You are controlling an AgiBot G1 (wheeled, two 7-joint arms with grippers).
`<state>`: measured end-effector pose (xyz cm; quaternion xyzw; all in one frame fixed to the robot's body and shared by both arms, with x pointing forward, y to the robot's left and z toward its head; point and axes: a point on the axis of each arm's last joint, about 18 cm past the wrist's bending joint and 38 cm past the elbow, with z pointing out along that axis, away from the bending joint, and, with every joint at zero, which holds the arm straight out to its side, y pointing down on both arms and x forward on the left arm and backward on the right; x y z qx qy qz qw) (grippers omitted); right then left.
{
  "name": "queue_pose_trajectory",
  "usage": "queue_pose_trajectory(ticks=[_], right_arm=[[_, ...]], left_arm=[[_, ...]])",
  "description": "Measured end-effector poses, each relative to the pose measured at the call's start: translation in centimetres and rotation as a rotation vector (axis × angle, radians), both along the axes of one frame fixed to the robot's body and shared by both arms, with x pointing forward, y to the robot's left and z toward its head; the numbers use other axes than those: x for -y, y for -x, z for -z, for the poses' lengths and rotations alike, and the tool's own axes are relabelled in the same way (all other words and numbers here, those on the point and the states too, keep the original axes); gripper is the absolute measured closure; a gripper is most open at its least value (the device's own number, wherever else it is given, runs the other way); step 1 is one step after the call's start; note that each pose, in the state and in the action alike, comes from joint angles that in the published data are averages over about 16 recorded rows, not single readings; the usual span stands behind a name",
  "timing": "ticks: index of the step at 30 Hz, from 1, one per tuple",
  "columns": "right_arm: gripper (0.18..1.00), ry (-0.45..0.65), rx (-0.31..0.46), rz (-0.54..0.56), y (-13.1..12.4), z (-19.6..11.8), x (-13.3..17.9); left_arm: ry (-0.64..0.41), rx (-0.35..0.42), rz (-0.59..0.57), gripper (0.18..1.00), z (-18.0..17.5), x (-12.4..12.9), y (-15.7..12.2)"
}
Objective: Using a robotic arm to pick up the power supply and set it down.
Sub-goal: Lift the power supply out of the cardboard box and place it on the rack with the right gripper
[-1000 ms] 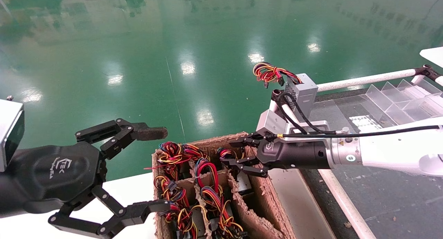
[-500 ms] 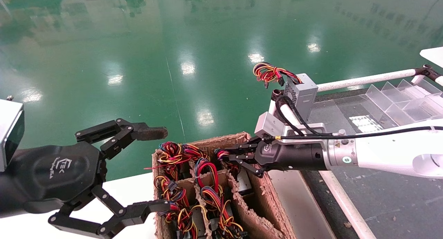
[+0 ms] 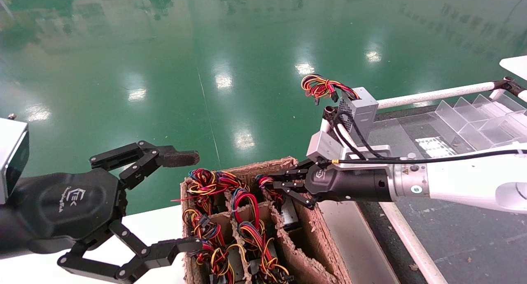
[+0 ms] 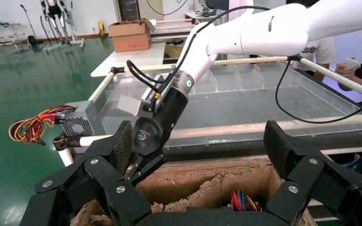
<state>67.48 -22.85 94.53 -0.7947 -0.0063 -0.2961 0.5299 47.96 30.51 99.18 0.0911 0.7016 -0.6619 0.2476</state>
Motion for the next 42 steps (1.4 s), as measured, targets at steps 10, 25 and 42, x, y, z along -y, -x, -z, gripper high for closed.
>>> queue_pose_trajectory(ticks=[10,25,42], right_arm=[[0.906,-0.088,0.067,-0.018,1.2,-3.3,1.7],[0.908,-0.244,0.266,-0.021,5.3,-13.5,5.3],[0.911,-0.386,0.515,0.13,8.7,-24.8,11.5]], left_arm=[[0.0,0.0,0.0,0.184,0.0,0.0,0.0],[0.0,0.0,0.0,0.184,0.0,0.0,0.0],[0.0,0.0,0.0,0.184,0.0,0.0,0.0]])
